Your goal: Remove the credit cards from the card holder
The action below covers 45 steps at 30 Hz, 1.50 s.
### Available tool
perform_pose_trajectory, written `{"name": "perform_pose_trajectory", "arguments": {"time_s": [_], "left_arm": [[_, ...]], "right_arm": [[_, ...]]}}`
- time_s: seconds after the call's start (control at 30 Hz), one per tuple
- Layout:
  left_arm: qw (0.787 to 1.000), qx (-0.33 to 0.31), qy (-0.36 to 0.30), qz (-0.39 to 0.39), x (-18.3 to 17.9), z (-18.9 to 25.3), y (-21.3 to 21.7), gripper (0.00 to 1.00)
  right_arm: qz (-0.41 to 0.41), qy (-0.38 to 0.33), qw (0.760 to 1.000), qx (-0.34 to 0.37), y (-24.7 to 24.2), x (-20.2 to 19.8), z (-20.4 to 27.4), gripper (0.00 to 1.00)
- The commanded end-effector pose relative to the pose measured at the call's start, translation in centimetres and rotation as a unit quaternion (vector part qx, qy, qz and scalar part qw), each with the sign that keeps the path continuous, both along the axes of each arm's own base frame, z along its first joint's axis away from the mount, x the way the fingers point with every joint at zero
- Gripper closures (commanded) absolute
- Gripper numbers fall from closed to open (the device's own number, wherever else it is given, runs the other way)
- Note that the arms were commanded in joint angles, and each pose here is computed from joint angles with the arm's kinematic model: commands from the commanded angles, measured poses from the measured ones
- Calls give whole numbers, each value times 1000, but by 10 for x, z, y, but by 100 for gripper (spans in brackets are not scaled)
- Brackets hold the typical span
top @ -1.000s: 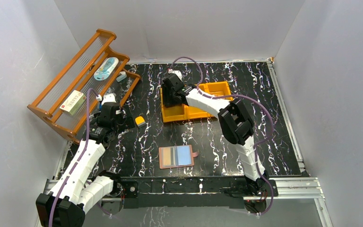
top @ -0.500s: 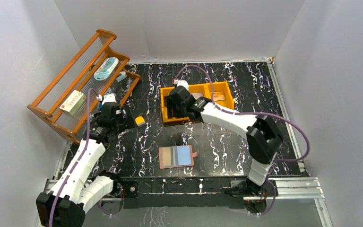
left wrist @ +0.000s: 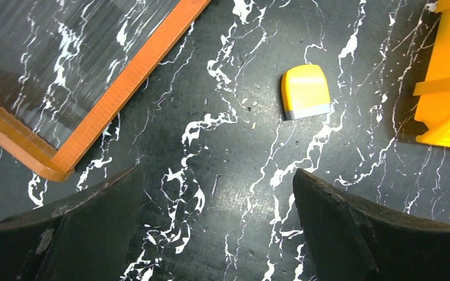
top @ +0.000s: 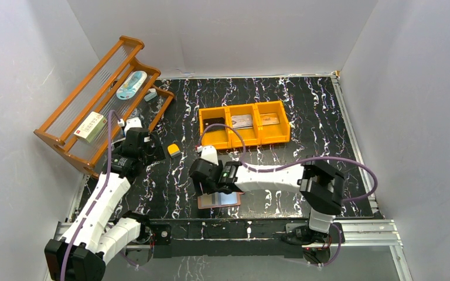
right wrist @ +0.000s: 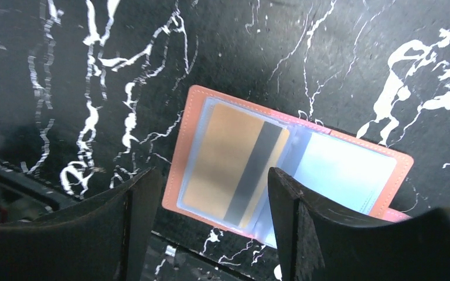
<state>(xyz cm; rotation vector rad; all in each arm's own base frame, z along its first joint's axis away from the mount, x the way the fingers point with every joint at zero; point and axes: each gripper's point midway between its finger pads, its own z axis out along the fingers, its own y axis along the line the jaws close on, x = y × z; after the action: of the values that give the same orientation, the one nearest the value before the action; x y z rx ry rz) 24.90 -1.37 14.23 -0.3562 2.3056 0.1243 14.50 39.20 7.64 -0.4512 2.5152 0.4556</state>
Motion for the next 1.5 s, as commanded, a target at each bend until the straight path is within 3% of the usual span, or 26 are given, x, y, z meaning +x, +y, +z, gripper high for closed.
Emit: {"name": "perform_pose_trajectory", "arguments": {"time_s": [0.0,0.33,0.67,0.97,1.2,1.47], "left_arm": [[999,18,-21,43,-7,17,17,2],[997,10,-51,60,-15,29,22,2],[997,-1,-57,51,-17,32,18,2],[998,-10,-42,36,-16,26,11,2],[999,-18,-31,18,-13,21,4,2],[999,-21,-24,10,-12,18,1,2]], "right_arm": [[-41,-30,998,-34,0,4,-9,22],[-48,-36,996,-67,10,9,-30,21],[-60,-23,993,-99,-5,2,-60,33],[-13,26,997,77,30,-11,-39,36],[-17,62,990,127,29,-11,-44,35],[-28,80,987,136,19,-13,-53,33]]}}
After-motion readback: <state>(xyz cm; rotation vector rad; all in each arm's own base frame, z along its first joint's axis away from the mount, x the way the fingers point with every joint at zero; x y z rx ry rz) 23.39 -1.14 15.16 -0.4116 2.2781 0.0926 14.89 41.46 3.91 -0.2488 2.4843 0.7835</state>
